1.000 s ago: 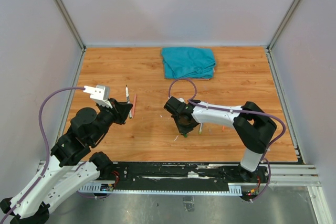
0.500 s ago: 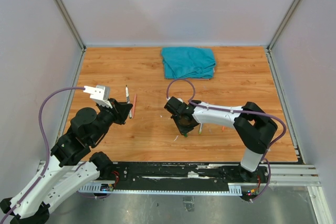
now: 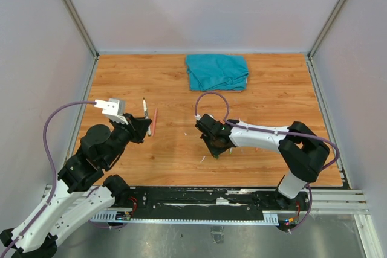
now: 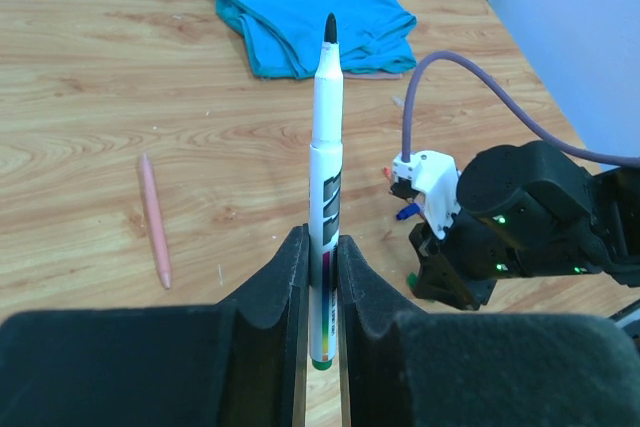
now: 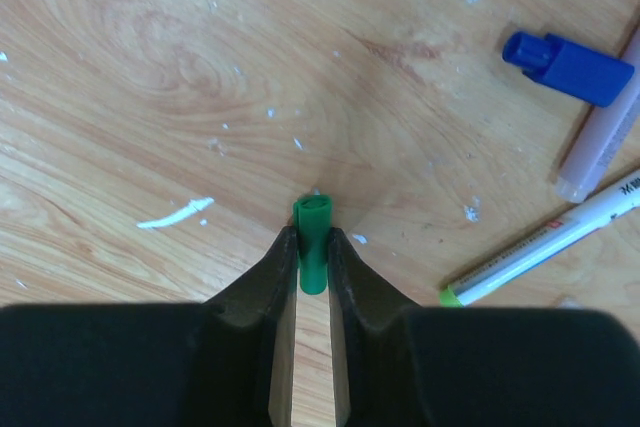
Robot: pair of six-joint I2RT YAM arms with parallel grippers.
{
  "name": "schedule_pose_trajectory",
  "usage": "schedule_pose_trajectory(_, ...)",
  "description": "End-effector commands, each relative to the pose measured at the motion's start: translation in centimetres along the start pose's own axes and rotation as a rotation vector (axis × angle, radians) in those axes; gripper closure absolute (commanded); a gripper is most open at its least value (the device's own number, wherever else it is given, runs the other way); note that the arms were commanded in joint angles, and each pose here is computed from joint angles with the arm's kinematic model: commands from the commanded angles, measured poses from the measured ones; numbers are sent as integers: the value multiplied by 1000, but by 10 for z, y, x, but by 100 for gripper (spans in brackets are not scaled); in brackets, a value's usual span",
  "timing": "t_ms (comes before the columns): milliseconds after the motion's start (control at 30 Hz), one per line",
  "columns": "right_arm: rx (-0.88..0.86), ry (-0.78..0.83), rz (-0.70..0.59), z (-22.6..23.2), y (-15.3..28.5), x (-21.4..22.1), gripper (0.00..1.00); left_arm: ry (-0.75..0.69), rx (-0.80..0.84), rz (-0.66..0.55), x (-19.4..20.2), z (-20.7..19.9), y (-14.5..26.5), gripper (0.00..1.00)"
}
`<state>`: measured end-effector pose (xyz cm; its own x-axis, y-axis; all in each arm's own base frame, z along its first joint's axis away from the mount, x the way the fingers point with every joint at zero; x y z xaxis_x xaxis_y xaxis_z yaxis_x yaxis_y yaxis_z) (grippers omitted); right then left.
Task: Insert the pens into the pen caps
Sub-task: Insert the pen cap onto the pen.
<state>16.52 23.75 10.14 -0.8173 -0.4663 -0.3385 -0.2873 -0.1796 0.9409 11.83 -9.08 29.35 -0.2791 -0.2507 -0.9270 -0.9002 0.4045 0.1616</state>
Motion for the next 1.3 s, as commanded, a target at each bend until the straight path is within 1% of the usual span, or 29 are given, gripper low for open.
schedule_pose_trajectory(0,7,57,34,-14,0,19,99,7,-26,-24,-3,2,-1,100)
schedule_pose_trajectory(167,-60,66,-28,-16,11,15,99,-9,-36,19,1,0,-10,99)
schedule_pose_trajectory(300,-108,38,-123,-18,22,9,99,-19,-33,44,4,-2,-16,99)
schedule_pose_trajectory(367,-111,-7,-161,-24,26,7,99,-23,-40,54,6,-1,-19,99)
schedule_pose_trajectory(467,-134,-104,-159,-37,24,6,99,-6,-85,62,9,1,-24,99)
schedule_pose_trajectory(567,-233,-204,-184,-47,23,6,99,-4,-88,65,12,1,-29,100)
schedule_pose_trajectory(633,-274,-242,-212,-52,24,8,99,-6,-79,70,15,0,-32,100)
schedule_pose_trajectory(767,-216,-255,-271,-59,32,8,99,-1,-44,77,20,-3,-37,99)
schedule_pose_trajectory(833,-202,-264,-327,-61,39,8,99,9,-24,81,24,-4,-40,99)
schedule_pose_trajectory(1100,-141,-320,-648,-76,59,13,99,68,78,110,42,-14,-54,99)
schedule_pose_trajectory(1167,-131,-305,-677,-79,63,14,99,88,108,112,46,-16,-56,100)
schedule_pose_trajectory(1267,-137,-281,-679,-80,71,15,99,125,157,135,56,-22,-62,100)
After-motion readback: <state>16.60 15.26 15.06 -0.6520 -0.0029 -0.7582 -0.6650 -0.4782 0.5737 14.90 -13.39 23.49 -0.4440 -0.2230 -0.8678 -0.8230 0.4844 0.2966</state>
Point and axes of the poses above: each gripper's point midway between its finger pads, its own y axis back along the fingers, its own z axis along the line the jaws close on, x = y × z, the point moved 9 cm from there along y, back along the fingers, and after that the axes turned 1 degree about -y, right-handed, at the moved point
